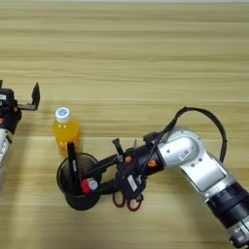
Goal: Move the objects on the table
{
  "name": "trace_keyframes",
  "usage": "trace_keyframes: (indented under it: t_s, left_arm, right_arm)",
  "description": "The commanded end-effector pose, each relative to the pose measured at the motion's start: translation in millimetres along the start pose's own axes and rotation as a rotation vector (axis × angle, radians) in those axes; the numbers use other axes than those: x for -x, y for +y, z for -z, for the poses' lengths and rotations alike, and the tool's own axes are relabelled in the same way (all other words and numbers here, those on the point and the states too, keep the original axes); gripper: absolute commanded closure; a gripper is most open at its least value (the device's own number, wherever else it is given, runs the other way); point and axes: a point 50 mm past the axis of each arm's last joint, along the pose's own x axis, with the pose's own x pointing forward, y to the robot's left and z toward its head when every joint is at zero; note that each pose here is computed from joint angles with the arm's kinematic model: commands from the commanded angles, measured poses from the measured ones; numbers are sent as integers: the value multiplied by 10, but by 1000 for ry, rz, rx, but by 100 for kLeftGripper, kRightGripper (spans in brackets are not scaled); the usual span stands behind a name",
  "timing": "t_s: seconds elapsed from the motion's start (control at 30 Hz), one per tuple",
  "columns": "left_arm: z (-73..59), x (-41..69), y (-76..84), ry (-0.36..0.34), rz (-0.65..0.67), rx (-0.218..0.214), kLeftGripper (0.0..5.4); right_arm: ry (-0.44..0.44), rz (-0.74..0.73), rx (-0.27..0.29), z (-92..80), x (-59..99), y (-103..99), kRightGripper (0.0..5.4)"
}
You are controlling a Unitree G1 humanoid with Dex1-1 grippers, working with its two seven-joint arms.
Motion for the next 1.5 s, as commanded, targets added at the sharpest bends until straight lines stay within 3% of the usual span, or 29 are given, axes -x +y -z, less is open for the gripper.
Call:
trace_keyframes:
  t_s: [0.03,0.6,0.83,1.13,1.5]
  left_arm:
    - [-33,-25,-21,-17,2,10,0]
    - [-33,-27,-25,-18,2,10,0]
    - [-29,-31,-27,-16,2,10,0]
    - [-24,-39,-32,-14,9,11,0]
    - [-32,-34,-42,-26,13,12,0]
  right_arm:
    - [17,-10,27,-4,14,-39,449]
    - [-12,70,51,-111,103,-215,465]
    - [-40,143,40,-228,237,-368,465]
    - [-192,292,-176,-524,577,-612,465]
    - [-442,507,-411,-587,875,-774,465]
